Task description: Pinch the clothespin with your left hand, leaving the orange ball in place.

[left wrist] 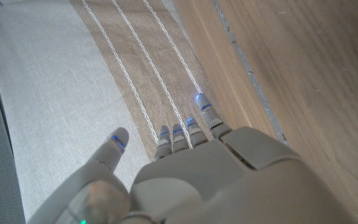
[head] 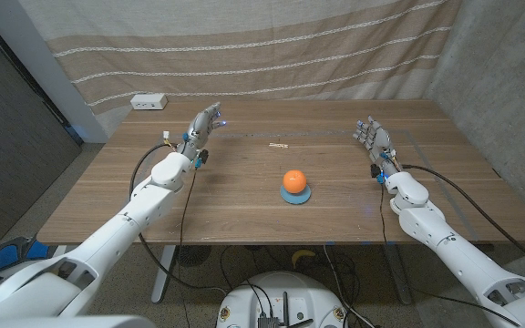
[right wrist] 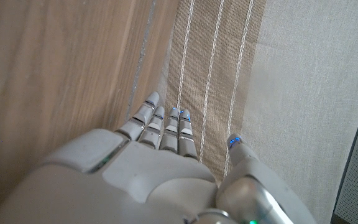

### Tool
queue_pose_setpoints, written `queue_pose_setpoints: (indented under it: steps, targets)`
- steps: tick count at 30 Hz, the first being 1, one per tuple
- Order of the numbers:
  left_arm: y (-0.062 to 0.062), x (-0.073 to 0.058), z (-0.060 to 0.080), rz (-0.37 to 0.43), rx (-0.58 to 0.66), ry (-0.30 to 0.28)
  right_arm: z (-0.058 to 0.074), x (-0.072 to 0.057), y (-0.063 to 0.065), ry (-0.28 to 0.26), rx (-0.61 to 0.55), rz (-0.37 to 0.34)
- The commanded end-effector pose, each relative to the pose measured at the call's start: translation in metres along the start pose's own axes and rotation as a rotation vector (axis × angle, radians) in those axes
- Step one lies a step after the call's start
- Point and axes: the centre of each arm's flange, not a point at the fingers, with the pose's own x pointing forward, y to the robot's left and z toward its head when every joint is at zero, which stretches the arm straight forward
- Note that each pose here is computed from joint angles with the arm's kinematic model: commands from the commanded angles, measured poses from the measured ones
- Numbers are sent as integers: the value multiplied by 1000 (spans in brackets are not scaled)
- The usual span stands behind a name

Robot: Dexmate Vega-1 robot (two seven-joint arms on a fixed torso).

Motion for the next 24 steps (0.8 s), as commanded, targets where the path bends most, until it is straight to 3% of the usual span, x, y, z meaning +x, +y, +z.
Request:
queue_pose_setpoints:
  steps: [1,24]
  targets:
    - [7,16,23,-29,157,-9,6,-8,5,-35,-22,5]
    - [8,34,58,-102,375,-36,14,-30,18,-66,-54,38]
